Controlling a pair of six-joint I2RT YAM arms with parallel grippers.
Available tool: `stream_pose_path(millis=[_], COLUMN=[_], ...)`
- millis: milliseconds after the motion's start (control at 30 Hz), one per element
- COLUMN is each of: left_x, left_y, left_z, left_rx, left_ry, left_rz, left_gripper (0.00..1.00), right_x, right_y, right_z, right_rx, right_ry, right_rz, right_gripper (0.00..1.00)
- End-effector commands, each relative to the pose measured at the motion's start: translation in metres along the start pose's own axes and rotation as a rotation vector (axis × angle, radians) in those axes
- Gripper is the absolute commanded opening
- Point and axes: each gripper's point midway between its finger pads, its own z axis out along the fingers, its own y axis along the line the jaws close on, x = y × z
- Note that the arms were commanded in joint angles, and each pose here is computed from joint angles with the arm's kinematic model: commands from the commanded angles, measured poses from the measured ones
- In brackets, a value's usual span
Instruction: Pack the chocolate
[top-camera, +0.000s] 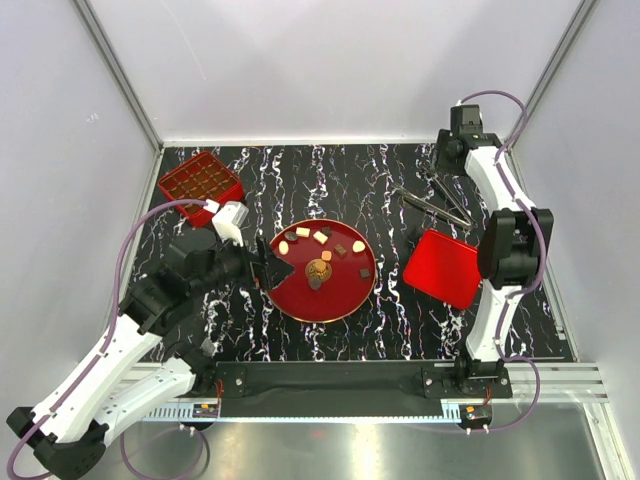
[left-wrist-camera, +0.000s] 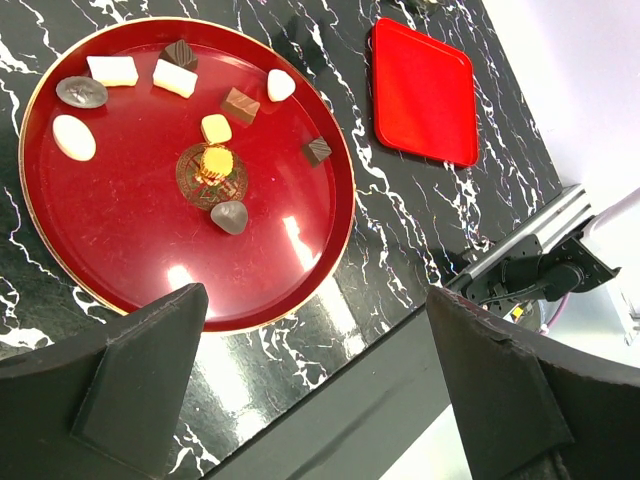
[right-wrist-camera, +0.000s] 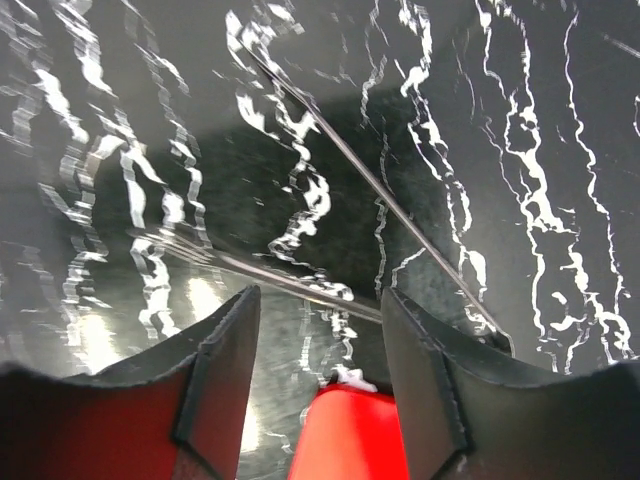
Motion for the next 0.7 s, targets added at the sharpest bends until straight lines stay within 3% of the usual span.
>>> stream_pose_path(millis=[0, 267, 667], left_x=[-0.009, -0.003, -0.001], left_y=[-0.009, -0.007, -0.007], left_z=[-0.002, 0.005, 0.006], left_rx=[0.043, 0.051, 0.048], left_ry=[-0.037, -0.017, -0.003], left_rz=[0.021, 0.010, 0.012], left_gripper=[0.99, 0.99, 0.99], right_x=[-0.005, 0.022, 0.041], right_y=[-0.012, -0.040, -0.066], right_z=[0.010, 0.040, 0.084], right_rx=[0.024, 0.020, 0.036], right_ry=[0.015, 0.133, 0.211], right_rz=[-0.066, -0.110, -0.130], right_gripper=[0.58, 0.49, 0.46])
